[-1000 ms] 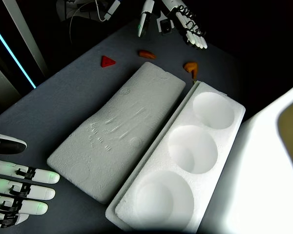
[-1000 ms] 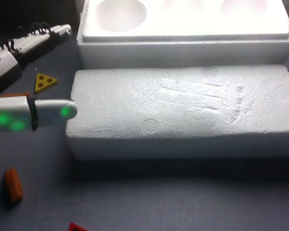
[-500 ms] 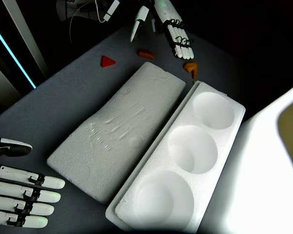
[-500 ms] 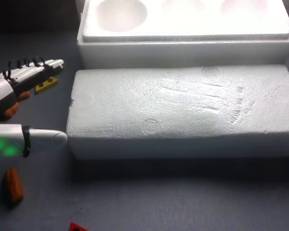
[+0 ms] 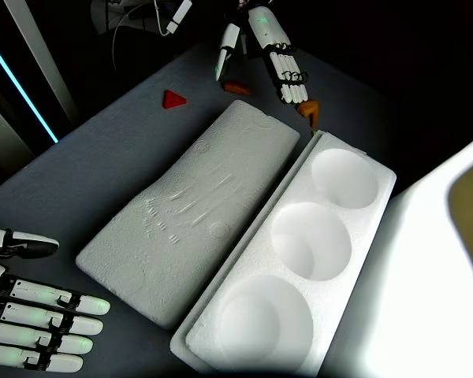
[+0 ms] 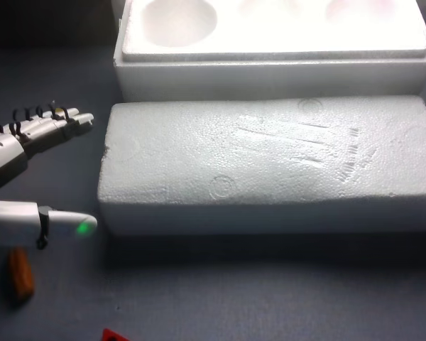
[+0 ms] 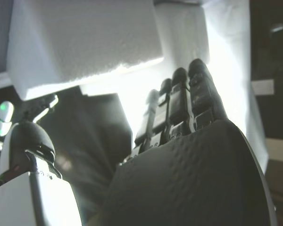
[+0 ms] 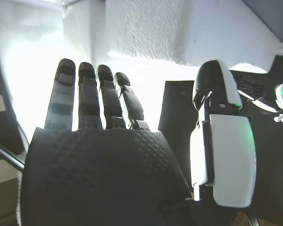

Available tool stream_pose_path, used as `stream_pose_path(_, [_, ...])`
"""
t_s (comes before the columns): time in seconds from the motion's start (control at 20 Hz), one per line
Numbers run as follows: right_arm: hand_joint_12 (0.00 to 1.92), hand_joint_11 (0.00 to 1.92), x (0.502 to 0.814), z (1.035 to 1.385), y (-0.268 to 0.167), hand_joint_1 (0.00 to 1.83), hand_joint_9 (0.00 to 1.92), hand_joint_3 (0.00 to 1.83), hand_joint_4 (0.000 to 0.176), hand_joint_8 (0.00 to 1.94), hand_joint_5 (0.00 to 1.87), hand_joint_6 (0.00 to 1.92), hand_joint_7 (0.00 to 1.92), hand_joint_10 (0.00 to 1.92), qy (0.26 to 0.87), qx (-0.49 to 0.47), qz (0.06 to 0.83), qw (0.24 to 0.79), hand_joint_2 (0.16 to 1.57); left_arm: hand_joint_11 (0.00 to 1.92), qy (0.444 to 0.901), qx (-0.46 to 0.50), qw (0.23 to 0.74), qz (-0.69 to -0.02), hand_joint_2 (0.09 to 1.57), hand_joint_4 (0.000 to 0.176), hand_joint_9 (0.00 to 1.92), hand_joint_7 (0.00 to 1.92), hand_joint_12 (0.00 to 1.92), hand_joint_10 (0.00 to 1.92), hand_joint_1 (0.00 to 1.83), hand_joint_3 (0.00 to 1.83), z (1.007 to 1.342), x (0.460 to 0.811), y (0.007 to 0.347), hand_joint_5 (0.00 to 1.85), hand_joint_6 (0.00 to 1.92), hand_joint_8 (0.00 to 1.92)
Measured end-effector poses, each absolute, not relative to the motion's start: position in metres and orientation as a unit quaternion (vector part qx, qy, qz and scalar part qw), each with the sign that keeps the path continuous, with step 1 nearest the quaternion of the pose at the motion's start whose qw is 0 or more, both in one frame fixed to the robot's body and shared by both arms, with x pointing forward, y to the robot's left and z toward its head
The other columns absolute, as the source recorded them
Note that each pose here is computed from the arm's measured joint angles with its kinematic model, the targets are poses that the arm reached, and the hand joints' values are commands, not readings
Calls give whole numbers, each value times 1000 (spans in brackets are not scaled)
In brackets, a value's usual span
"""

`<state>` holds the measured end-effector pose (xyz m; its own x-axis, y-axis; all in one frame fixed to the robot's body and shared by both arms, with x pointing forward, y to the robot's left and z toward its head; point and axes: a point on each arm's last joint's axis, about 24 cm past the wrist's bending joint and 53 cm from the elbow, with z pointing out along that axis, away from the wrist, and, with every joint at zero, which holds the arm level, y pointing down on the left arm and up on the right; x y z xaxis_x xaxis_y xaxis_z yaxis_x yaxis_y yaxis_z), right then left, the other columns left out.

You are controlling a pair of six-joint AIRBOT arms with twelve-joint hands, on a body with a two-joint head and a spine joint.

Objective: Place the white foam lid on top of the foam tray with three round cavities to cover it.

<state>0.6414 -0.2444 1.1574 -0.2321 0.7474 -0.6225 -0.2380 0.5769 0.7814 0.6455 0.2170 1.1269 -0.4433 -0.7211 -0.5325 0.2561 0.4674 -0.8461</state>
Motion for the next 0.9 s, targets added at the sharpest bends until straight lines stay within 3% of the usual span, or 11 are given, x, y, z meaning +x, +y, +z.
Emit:
stream_pose_path(0.15, [0, 0, 645, 1150, -240, 578, 0, 0, 0, 0, 0, 0, 0, 0, 667, 198, 420, 582, 1151, 0, 706, -164, 497, -477, 921, 0, 0, 0, 0, 0, 593, 0, 1118, 645, 215, 135, 28, 0])
stream_pose_path(0.75, [0, 0, 656, 1125, -229, 525, 0, 0, 0, 0, 0, 0, 0, 0, 673, 231, 426, 559, 1144, 0, 704, -186, 485, -484, 933, 0, 0, 0, 0, 0, 566, 0, 1100, 650, 204, 147, 10, 0])
stream_pose_path(0.9, [0, 0, 658, 1125, -231, 549, 0, 0, 0, 0, 0, 0, 0, 0, 671, 235, 426, 559, 1140, 0, 700, -189, 485, -489, 947, 0, 0, 2, 0, 0, 478, 6, 1100, 650, 202, 157, 11, 1])
